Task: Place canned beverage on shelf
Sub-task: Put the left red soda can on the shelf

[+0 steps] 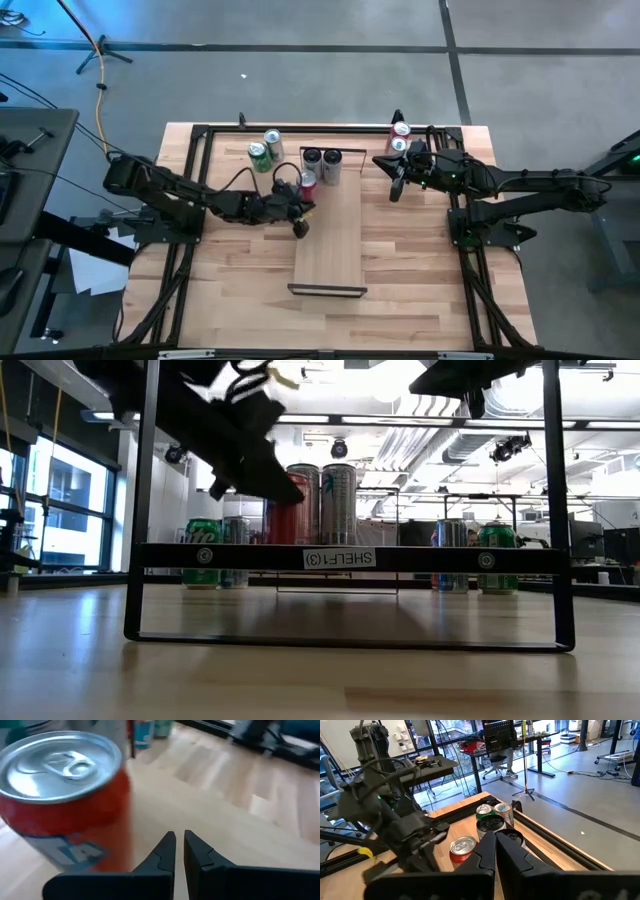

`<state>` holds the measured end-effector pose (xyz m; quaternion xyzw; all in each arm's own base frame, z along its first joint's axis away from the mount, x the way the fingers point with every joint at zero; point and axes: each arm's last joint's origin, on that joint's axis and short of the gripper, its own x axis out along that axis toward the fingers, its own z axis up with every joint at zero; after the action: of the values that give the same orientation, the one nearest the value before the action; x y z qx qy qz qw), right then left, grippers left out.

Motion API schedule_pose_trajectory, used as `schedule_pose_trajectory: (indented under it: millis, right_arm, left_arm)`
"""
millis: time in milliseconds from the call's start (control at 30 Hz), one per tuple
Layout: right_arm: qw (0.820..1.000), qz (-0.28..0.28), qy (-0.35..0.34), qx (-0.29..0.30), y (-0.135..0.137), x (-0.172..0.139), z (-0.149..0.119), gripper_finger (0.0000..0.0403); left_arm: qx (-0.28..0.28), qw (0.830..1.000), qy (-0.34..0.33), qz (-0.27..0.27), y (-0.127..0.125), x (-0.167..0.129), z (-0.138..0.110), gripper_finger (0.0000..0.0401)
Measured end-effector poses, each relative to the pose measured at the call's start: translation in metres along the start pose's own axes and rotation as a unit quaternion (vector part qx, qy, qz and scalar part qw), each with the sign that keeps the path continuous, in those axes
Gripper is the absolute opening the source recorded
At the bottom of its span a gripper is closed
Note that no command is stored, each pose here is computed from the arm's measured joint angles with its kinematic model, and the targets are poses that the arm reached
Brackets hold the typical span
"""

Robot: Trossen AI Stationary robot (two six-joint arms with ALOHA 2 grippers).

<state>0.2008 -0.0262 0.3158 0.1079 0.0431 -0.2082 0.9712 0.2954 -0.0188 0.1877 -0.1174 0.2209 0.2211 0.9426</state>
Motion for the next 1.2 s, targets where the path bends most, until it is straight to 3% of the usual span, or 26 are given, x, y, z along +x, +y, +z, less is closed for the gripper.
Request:
schedule_pose_trajectory:
  millis: [167,300,400,667,833,1000,1200]
  right_arm:
    - [1.000,0.000,0.000,-0.001,0.000,0.000,0.000,0.0000]
    - [1.000,0.000,0.000,-0.002,0.000,0.000,0.000,0.0000]
    - [1.000,0.000,0.000,-0.002,0.000,0.000,0.000,0.0000]
    - [1.000,-0.001,0.001,-0.002,0.000,0.000,0.000,0.0000]
    - [1.000,-0.001,0.001,0.002,0.000,0.000,0.000,0.0000]
    - [1.000,-0.001,0.001,0.007,0.000,0.000,0.000,0.0000]
    - [1.000,-0.001,0.001,0.007,0.000,0.000,0.000,0.0000]
  left_arm:
    - [0.032,0.999,-0.029,-0.009,0.001,-0.032,0.020,0.0000]
    - [0.047,0.996,-0.037,0.071,0.020,-0.057,0.028,0.0000]
    - [0.039,0.994,-0.028,0.100,0.039,-0.063,0.019,0.0000]
    - [-0.028,0.998,-0.022,0.056,0.067,-0.048,-0.009,0.0000]
    - [-0.033,0.998,-0.021,0.050,0.073,-0.034,-0.011,0.0000]
    - [-0.023,1.000,-0.018,0.010,0.074,-0.021,-0.012,0.0000]
    - [-0.032,0.999,-0.008,0.013,0.075,-0.016,-0.016,0.0000]
